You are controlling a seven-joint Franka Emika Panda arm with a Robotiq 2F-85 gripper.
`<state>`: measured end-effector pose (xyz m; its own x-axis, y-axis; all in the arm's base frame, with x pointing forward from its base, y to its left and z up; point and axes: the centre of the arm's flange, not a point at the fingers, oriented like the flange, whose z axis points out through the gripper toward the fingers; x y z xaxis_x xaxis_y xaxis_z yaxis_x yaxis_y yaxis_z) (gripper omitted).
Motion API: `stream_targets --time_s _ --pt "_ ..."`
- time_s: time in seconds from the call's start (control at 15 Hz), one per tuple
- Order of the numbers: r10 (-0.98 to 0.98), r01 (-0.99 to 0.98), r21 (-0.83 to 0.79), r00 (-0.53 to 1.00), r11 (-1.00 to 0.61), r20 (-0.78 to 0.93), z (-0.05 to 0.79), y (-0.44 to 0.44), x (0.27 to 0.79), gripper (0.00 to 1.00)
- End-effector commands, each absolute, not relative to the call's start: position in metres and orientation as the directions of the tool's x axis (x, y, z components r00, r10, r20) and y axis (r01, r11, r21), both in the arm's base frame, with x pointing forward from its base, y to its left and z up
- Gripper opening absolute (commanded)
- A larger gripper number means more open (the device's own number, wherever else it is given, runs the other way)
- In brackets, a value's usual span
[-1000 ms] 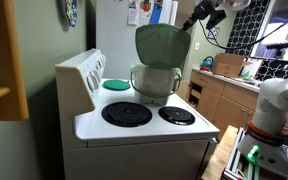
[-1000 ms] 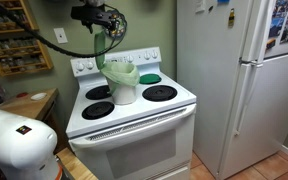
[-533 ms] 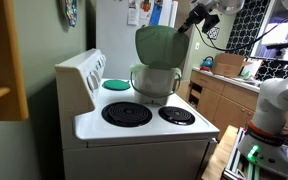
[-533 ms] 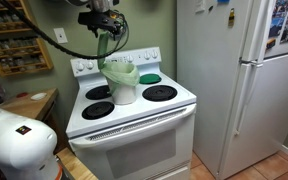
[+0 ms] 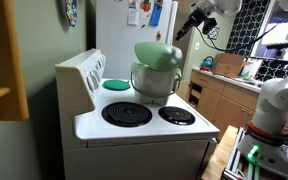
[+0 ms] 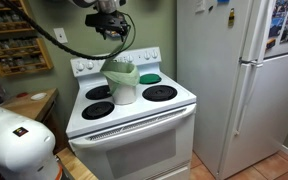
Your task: Close the bin
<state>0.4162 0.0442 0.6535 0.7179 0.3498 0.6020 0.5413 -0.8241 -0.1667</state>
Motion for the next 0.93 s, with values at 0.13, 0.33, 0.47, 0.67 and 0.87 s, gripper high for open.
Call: stream_targets --time_s 0.13,0.33,0.47,0.67,0.87 --pt "0.298 0.454 -0.152 0.766 -0.878 0.569 0.648 0.007 0.413 1.00" --pt "0.221 0.374 -0.199 0.817 -0.906 0.532 0.639 -0.016 0.413 1.00" --pt "0.181 0.342 -0.239 0.839 -0.909 0.513 0.633 -0.031 0.410 1.00" --pt "0.190 0.355 -0.237 0.833 -0.904 0.520 0.635 -0.034 0.415 1.00" --pt "0.188 0.354 -0.239 0.833 -0.904 0.520 0.636 -0.036 0.415 1.00"
